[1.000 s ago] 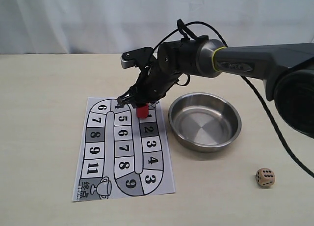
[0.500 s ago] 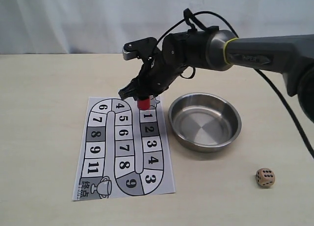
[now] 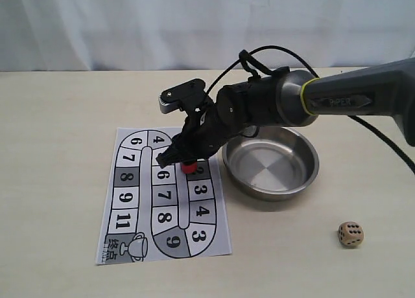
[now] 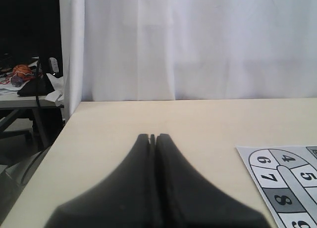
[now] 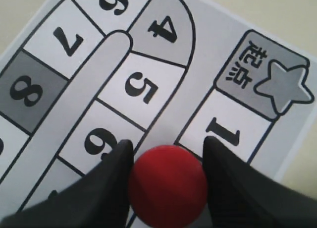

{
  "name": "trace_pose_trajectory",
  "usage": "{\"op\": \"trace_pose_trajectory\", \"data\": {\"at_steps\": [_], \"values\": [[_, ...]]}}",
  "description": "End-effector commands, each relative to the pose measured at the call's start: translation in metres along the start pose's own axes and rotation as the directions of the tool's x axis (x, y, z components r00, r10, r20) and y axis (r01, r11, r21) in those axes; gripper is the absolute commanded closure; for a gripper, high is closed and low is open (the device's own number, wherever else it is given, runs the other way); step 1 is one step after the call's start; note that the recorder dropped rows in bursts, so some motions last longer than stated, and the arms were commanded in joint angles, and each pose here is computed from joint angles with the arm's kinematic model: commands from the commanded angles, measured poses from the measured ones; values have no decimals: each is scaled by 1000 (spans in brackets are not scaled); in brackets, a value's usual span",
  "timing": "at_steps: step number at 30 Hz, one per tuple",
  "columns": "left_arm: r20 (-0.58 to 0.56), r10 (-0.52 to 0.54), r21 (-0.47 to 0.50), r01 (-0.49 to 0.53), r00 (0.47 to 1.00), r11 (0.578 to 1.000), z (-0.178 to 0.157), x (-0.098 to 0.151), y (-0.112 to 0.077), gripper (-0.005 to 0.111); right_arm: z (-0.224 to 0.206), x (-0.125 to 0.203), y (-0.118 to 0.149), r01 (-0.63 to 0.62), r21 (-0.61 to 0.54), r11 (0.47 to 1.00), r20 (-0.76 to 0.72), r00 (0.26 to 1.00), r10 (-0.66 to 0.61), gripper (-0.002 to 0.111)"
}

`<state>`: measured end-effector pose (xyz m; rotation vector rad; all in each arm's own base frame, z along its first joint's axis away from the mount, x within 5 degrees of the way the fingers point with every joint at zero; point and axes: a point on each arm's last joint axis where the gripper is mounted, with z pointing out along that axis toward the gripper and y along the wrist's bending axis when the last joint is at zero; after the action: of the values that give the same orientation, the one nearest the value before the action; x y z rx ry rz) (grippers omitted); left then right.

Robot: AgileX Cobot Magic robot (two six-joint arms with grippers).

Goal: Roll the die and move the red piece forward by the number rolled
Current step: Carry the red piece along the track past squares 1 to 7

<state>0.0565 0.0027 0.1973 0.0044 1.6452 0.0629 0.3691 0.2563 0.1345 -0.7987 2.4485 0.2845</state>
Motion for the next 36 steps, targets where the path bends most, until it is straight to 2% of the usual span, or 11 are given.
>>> {"op": "trace_pose_trajectory", "data": {"at_steps": [1,4,11,17,25,29,36], "values": [[21,-2,1,2,1000,1000,0,-3,0,107,7,8,-2,-24,6,1000,-11,1000,24,104],[21,-2,1,2,1000,1000,0,-3,0,107,7,11,-2,-16,5,1000,-32,999,17,104],[21,-2,1,2,1000,1000,0,-3,0,107,-15,-3,-1,-28,0,1000,18,999,28,104],[18,-4,1,4,1000,1000,0,-3,0,107,-30,-3,1,-22,-10,1000,-19,1000,22,104],[18,-4,1,4,1000,1000,0,-3,0,107,-30,19,20,39,-19,999,-10,999,-39,104],[18,-4,1,4,1000,1000,0,-3,0,107,-26,29,16,40,0,999,23,999,-40,104],[18,-4,1,4,1000,1000,0,-3,0,107,-21,45,9,9,9,1000,-18,1000,-8,104]]}}
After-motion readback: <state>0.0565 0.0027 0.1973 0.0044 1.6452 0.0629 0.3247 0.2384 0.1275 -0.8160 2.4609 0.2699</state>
